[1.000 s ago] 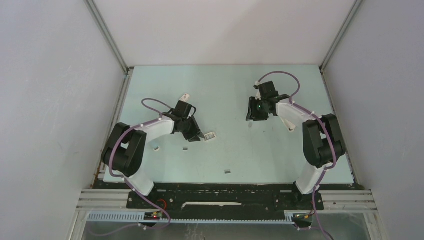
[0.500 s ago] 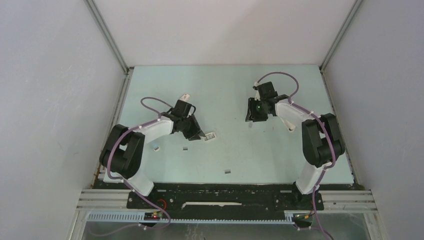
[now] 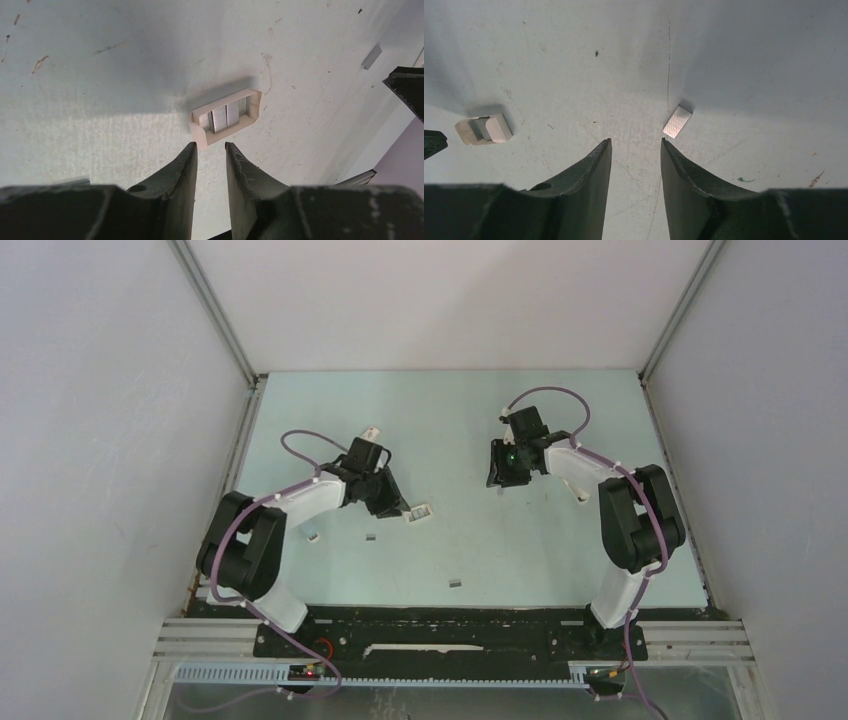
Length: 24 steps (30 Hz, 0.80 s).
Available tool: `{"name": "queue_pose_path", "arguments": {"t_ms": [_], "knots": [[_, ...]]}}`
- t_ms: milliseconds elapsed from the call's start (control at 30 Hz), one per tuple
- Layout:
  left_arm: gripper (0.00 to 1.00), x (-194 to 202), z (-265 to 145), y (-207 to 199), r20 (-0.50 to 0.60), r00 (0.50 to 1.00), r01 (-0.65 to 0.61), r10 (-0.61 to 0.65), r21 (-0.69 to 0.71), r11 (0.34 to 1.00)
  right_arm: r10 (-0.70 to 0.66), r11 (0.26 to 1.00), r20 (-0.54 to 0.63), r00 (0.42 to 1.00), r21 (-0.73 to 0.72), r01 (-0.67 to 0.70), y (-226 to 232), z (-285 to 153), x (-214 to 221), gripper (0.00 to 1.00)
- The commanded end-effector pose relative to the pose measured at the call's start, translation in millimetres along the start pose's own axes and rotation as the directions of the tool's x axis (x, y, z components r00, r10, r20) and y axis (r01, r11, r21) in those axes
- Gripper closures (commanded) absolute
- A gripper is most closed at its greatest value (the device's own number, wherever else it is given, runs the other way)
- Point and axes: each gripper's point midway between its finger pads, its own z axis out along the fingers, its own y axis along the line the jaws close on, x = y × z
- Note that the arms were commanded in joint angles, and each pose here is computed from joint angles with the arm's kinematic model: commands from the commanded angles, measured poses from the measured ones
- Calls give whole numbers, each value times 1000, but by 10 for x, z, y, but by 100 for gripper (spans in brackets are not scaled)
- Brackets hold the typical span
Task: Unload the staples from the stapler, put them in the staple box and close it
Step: Adjust the staple box at the center of the board.
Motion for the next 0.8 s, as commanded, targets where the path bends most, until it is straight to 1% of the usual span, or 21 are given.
{"name": "queue_pose_path", "arguments": {"t_ms": [0, 300, 467, 633, 767], "knots": [[67, -98, -38, -194, 8, 998, -57, 57, 8, 998, -16, 1000, 25, 1000, 4, 16, 19, 10, -77, 51], [69, -14, 53, -113, -50, 997, -71, 66, -98, 993, -11, 1000, 29, 1000, -7, 11, 28, -6, -94, 51], [70, -27, 12, -46, -42, 997, -69, 64, -145, 987, -5, 1000, 26, 1000, -14, 5, 31, -9, -90, 51], [68, -52, -35, -56, -23, 997, -71, 68, -147, 987, -1, 1000, 24, 1000, -22, 2, 46, -1, -86, 51], [68, -23, 23, -37, -40, 997, -67, 62, -149, 987, 0, 1000, 21, 1000, -26, 1, 52, -1, -80, 51]]}}
